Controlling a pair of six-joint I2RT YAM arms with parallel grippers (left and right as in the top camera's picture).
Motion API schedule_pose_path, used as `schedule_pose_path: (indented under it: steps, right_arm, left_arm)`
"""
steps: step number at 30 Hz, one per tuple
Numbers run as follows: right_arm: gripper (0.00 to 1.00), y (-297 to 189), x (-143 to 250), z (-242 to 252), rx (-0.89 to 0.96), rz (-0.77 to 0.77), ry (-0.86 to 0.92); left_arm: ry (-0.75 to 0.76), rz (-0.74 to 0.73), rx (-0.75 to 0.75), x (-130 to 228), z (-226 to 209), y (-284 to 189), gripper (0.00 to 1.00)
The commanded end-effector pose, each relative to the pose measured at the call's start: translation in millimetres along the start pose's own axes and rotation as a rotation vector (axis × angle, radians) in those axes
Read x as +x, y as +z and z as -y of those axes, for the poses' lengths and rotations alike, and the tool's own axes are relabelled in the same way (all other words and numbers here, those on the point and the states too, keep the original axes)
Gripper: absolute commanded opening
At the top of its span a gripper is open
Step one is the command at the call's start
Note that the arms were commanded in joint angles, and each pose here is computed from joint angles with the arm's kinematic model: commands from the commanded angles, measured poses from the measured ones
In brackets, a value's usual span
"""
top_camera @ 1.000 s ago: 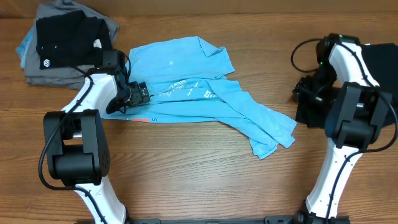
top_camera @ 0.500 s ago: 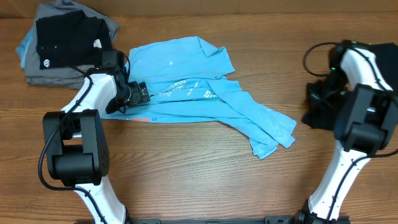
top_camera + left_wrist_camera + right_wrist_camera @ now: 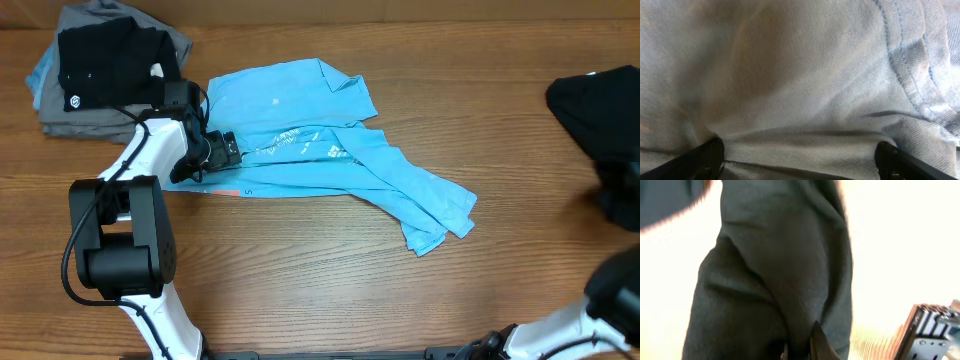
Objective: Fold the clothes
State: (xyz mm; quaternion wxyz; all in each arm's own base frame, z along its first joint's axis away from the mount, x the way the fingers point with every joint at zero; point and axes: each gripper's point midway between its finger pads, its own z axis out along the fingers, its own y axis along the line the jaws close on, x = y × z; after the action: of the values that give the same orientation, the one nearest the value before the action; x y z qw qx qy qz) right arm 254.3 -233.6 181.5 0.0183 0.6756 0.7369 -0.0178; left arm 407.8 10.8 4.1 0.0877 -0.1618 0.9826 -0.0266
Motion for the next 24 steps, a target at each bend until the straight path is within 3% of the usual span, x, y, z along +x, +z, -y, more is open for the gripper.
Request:
schedule_pose_path:
  steps: [1, 11, 12, 13, 19, 24]
  right_arm:
    - [0.05, -26, -15, 30, -0.053, 0.043, 0.151]
    - [0.26, -44, -47, 102, -0.132, 0.055, 0.419]
    - [0.73, -45, -52, 105, -0.144, 0.063, 0.438]
    - [1.0, -45, -56, 108, -0.15, 0.069, 0.451]
    - [1.0, -46, -51, 102, -0.193, 0.028, 0.45]
    - [1.0, -50, -27, 46, -0.297, -0.005, 0.135]
  left_arm:
    - [-0.044, -0.105, 0.007, 26, -9, 23, 1.0]
    - [-0.047, -0.122, 0.065, 29, 1, 22, 1.0]
    - [-0.047, -0.126, 0.064, 29, 1, 22, 1.0]
    - [-0.047, -0.129, 0.063, 30, 1, 22, 1.0]
    - [-0.037, -0.132, 0.062, 31, 1, 22, 1.0]
    - [-0.037, -0.132, 0.065, 31, 1, 22, 1.0]
